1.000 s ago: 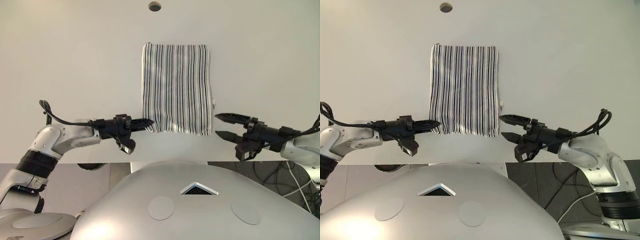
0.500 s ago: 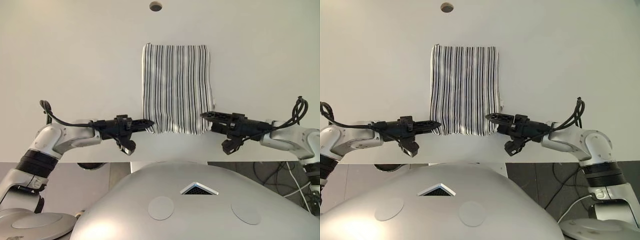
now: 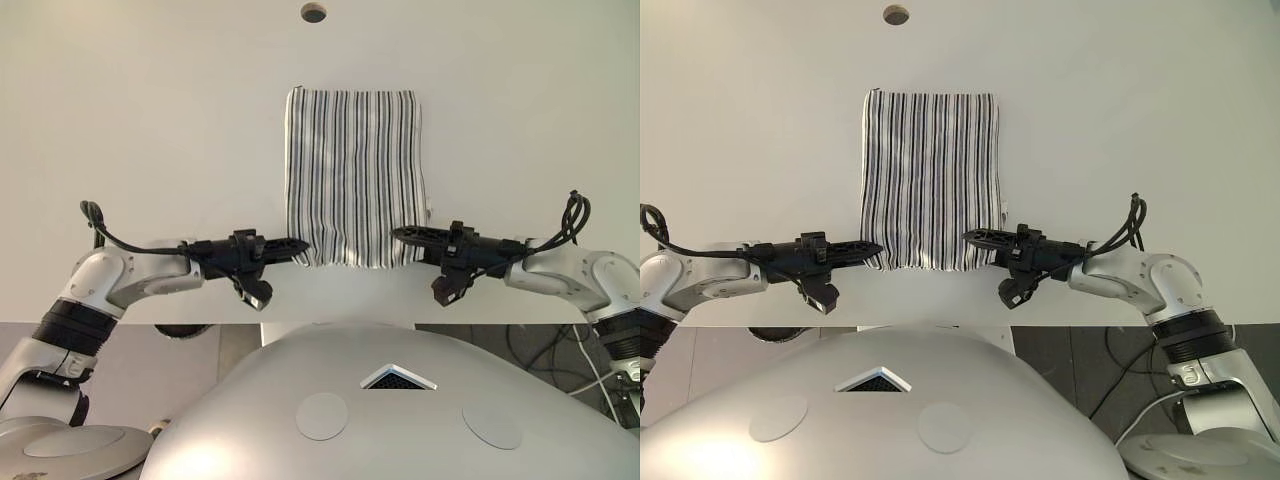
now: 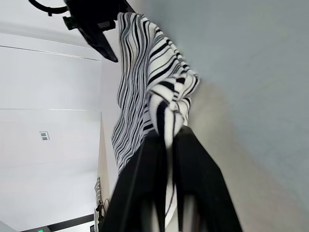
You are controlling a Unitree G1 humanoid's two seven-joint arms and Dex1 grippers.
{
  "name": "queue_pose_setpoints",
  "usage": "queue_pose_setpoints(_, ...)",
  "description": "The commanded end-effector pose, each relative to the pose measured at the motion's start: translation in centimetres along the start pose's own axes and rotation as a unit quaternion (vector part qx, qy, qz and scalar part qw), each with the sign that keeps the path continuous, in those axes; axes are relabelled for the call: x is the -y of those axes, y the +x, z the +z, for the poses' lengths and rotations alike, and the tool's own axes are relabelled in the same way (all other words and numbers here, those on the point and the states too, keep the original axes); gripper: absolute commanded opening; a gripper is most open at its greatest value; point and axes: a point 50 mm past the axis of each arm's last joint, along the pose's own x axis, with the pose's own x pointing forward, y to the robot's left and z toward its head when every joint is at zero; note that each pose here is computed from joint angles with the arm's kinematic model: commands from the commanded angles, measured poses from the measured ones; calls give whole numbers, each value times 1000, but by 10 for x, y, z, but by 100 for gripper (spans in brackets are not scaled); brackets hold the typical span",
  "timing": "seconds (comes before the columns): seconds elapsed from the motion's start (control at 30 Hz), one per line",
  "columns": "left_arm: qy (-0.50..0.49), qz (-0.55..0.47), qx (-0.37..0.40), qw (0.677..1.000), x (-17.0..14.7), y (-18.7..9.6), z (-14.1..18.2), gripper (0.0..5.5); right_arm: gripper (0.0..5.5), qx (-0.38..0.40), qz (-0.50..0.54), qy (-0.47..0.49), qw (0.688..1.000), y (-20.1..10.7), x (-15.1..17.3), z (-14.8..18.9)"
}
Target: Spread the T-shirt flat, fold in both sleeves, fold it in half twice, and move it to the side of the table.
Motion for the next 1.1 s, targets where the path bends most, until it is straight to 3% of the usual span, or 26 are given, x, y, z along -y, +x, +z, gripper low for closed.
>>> queue_pose_setpoints(0.03,-25,-54,-6,998,27,3,7,7,151,-19,127,36,991,-5,-34,-2)
queue_pose_setpoints(0.17,-23,-49,-9,998,26,3,6,7,64,-23,129,45,990,-5,-34,-5)
queue_pose_setpoints(0.33,-18,-39,-6,999,22,5,5,7,6,-26,99,63,993,-4,-24,-7)
queue_pose_setpoints(0.47,-11,-21,13,1000,16,6,10,7,0,-38,50,81,995,-9,-2,-10)
queue_pose_setpoints(0.6,-8,-5,30,1000,9,-3,14,7,0,-28,-18,172,984,-20,28,1)
queue_pose_setpoints(0.87,-72,82,57,992,-21,-16,35,7,0,3,-8,284,959,-44,52,37)
queue_pose_setpoints(1.1,-165,154,79,971,-49,-24,48,7,0,-13,11,304,952,-53,55,43)
